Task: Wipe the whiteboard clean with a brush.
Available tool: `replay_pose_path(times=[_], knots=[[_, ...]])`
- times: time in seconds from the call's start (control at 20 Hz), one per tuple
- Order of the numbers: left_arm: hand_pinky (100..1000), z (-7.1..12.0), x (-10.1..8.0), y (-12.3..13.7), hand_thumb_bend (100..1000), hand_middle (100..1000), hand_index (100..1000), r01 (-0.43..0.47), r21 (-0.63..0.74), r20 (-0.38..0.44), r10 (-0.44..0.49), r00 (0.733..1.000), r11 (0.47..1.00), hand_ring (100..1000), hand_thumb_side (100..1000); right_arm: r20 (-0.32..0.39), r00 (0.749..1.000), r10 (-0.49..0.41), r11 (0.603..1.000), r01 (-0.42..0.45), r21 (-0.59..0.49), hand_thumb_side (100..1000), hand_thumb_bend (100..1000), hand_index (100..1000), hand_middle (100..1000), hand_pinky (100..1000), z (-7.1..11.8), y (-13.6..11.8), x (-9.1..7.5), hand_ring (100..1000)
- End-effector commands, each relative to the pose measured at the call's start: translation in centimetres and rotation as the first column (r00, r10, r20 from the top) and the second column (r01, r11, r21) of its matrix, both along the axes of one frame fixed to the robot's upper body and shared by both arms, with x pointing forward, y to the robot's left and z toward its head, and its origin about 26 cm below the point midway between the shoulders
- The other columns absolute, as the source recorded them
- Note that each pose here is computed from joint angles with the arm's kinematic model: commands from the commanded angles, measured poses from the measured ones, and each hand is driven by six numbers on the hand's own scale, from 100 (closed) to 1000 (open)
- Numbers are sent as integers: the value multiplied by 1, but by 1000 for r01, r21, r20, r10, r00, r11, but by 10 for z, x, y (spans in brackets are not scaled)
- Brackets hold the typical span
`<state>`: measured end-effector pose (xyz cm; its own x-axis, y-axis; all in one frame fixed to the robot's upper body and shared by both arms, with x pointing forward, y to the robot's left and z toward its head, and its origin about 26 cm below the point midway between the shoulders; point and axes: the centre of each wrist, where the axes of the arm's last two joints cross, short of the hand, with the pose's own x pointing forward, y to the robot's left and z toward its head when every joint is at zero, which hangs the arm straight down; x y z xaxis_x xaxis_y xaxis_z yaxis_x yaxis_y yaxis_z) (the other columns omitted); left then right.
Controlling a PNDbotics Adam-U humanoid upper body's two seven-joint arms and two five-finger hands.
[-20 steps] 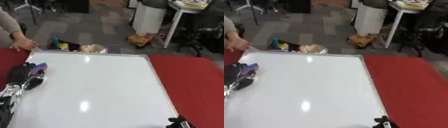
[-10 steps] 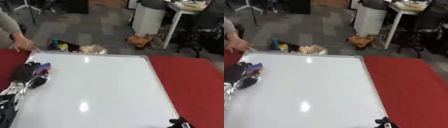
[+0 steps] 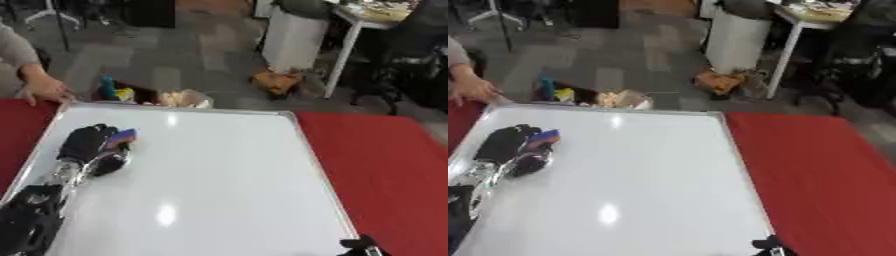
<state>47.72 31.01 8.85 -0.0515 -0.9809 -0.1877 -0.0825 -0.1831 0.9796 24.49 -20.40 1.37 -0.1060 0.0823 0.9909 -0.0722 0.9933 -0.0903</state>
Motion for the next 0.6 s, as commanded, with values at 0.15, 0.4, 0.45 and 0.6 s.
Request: replay_pose_path(times=[0.15, 0.4, 0.45, 0.6], knots=[[690, -26, -5, -41, 100, 657, 866, 165, 1, -105, -164, 981, 986, 655, 832, 15, 1000, 5, 1000, -5, -5, 902, 100, 682, 476, 599, 4, -1, 1, 632], [688, -18, -7, -50, 100, 654, 866, 260, 5, -111, -258, 960, 966, 652, 825, 17, 1000, 1, 1000, -1, -5, 903, 100, 682, 476, 599, 4, -2, 2, 632], [688, -16, -8, -51, 100, 654, 866, 279, 4, -111, -277, 955, 960, 651, 823, 17, 1000, 1, 1000, -1, -5, 903, 100, 682, 476, 599, 4, -2, 2, 632], [685, -9, -13, -53, 100, 649, 869, 329, -6, -109, -328, 938, 944, 643, 832, 17, 1000, -4, 1000, 4, -7, 903, 100, 682, 476, 599, 4, -3, 3, 632]])
